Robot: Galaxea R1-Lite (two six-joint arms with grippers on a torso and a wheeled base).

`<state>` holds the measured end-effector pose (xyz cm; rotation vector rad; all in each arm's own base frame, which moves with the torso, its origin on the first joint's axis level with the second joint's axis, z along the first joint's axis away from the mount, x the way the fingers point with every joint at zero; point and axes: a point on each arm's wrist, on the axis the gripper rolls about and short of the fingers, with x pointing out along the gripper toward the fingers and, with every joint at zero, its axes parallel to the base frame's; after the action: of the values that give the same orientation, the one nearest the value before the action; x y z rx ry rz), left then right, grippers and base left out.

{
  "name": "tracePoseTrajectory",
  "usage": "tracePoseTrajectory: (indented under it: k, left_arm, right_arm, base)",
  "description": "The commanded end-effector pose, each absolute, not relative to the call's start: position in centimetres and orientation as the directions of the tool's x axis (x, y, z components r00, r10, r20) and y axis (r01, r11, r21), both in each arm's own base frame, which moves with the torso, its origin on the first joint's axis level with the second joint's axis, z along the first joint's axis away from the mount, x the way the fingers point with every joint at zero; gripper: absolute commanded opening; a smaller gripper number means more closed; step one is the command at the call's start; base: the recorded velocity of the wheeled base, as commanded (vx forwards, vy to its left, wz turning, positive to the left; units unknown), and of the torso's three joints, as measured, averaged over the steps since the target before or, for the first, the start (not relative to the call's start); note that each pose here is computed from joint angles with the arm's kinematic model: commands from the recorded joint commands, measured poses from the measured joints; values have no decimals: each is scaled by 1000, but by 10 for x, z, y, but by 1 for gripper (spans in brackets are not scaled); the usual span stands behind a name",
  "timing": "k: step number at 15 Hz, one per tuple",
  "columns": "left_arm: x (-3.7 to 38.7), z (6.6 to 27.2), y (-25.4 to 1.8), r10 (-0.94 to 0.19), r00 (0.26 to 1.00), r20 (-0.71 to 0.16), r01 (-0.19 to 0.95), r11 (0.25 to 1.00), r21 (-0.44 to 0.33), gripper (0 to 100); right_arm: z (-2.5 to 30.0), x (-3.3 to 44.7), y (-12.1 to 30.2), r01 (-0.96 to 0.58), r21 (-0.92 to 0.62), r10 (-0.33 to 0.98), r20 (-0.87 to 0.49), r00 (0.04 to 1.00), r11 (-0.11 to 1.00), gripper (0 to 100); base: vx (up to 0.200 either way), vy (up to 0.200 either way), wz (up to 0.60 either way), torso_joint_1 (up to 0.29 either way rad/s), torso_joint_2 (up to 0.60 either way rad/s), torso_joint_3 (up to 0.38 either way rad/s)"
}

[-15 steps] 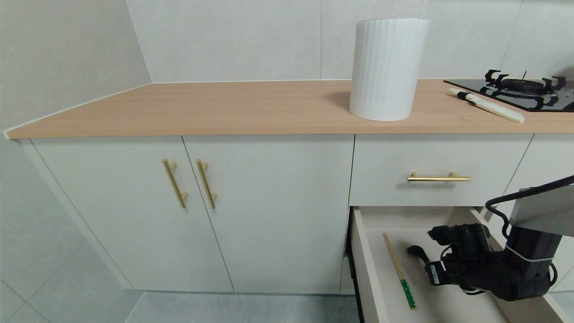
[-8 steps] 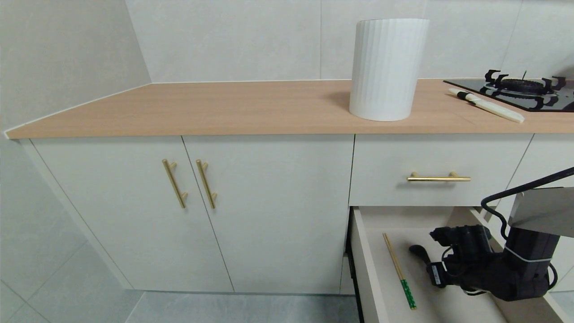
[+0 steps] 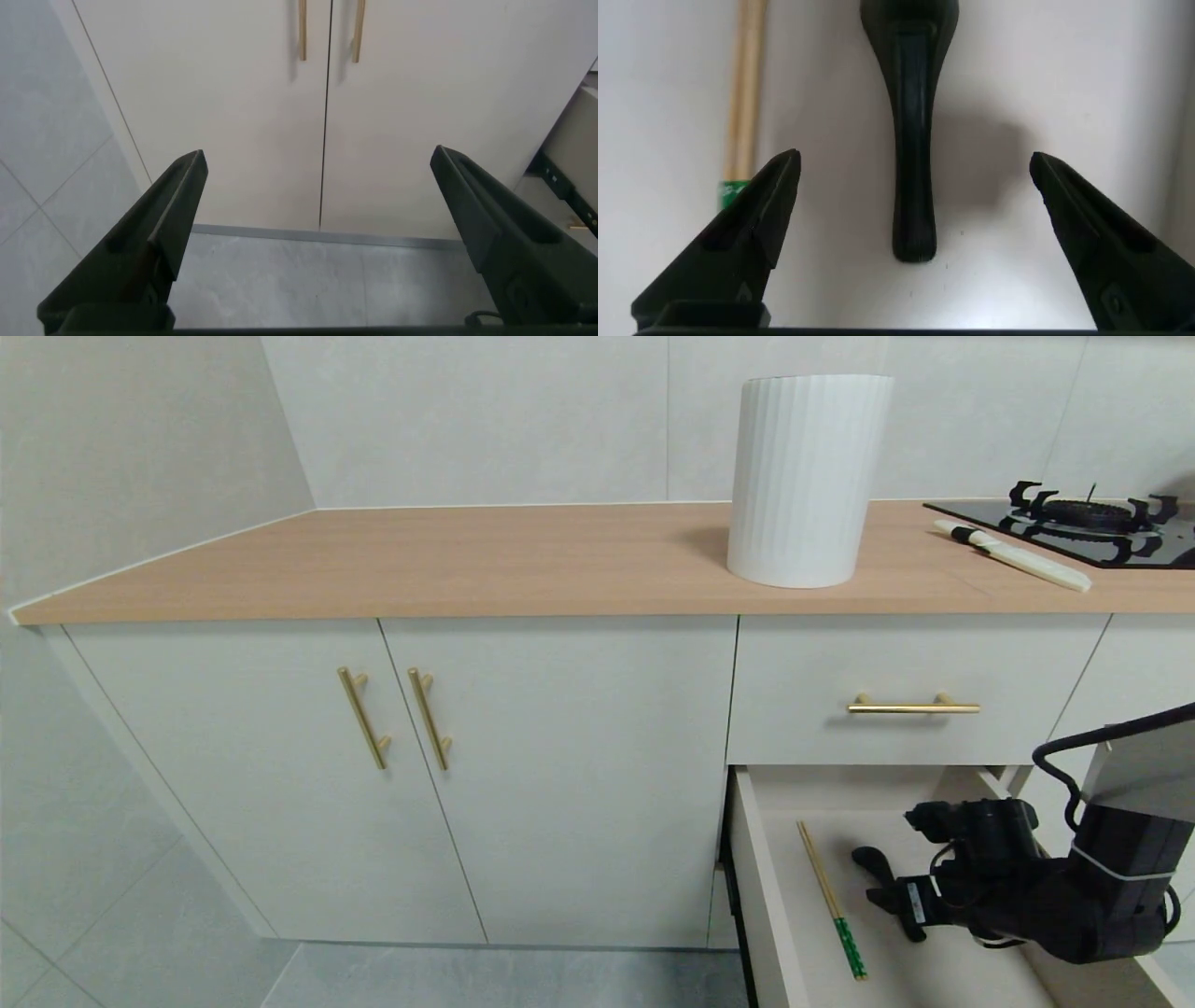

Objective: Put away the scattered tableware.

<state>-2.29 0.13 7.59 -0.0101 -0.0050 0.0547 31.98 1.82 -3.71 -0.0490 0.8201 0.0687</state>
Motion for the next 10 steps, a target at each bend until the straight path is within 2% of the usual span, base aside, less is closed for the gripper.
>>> tracePoseTrajectory:
  k: [1, 5, 6, 10]
  left_arm:
    - [-23, 76, 1, 55, 998, 5, -55, 998, -11, 100]
    - [-23, 76, 1, 55, 998, 5, -55, 998, -11, 100]
    - [-23, 76, 1, 55, 998, 5, -55, 998, -11, 100]
    - [-23, 76, 1, 55, 998, 5, -55, 998, -9, 100]
  right_arm:
    - [11, 298, 19, -84, -12, 55, -665, 745, 996, 100]
    - [68, 252, 18, -101, -6, 78, -591, 803, 995, 100]
    - [87, 233, 18, -136, 19, 121, -581, 805, 991, 100]
    - [146, 175, 19, -255, 79, 249, -614, 749, 964, 100]
  base:
    - [0, 0, 0, 0, 0, 0]
    - [0, 0, 0, 0, 0, 0]
    - [0, 0, 0, 0, 0, 0]
    - [0, 0, 0, 0, 0, 0]
